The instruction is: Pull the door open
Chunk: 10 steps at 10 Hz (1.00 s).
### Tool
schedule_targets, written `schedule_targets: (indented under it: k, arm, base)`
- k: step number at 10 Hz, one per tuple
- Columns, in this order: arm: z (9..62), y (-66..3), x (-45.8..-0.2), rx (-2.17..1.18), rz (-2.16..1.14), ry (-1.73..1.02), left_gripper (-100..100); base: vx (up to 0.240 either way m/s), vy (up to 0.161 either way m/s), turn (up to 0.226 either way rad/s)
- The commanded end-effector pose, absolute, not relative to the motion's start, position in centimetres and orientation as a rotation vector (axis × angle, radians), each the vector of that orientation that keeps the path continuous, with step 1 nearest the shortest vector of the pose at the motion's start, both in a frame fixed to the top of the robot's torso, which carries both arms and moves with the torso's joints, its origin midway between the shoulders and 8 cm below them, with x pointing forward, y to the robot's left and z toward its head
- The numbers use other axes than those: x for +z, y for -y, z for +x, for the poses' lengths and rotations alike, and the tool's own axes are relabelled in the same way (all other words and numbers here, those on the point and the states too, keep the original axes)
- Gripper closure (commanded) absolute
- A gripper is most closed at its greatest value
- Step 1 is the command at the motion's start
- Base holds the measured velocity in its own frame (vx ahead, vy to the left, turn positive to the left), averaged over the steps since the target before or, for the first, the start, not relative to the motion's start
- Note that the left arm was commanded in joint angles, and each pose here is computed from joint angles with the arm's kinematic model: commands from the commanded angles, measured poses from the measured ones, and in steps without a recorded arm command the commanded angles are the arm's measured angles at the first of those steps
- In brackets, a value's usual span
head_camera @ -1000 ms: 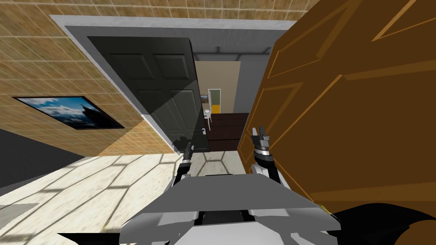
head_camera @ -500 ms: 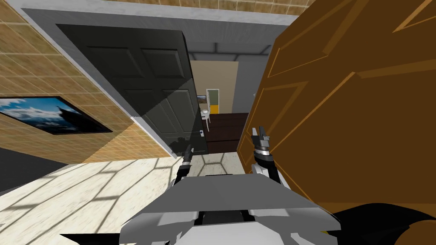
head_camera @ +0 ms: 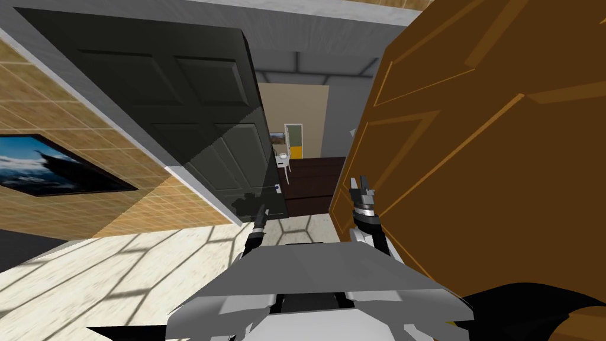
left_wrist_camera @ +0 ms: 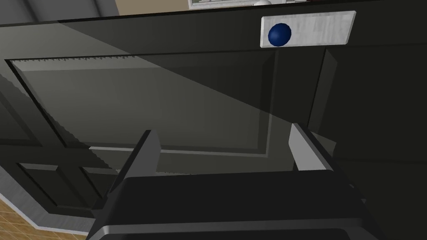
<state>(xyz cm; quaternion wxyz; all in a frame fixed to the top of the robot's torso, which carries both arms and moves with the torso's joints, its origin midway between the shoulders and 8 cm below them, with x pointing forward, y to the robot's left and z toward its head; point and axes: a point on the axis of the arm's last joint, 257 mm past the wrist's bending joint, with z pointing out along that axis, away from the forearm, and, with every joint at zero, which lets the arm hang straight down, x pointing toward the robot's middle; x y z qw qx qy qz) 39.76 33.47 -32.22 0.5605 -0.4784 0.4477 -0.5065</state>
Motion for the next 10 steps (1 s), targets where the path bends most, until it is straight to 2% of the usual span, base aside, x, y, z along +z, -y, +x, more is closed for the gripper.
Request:
schedule_targets:
  k: [1, 6, 10]
  arm:
    - [39.6, -33.7, -33.1, -1.186, -1.143, -1.064, -100]
    - [38.8, -34.6, -36.0, -1.159, -1.198, -1.092, -100]
    - [37.8, -35.5, -38.5, -1.131, -1.248, -1.117, -100]
  base:
    - [0.104, 0.017, -0.044]
    - [0.102, 0.007, -0.048]
    - [0.167, 0.019, -0.063]
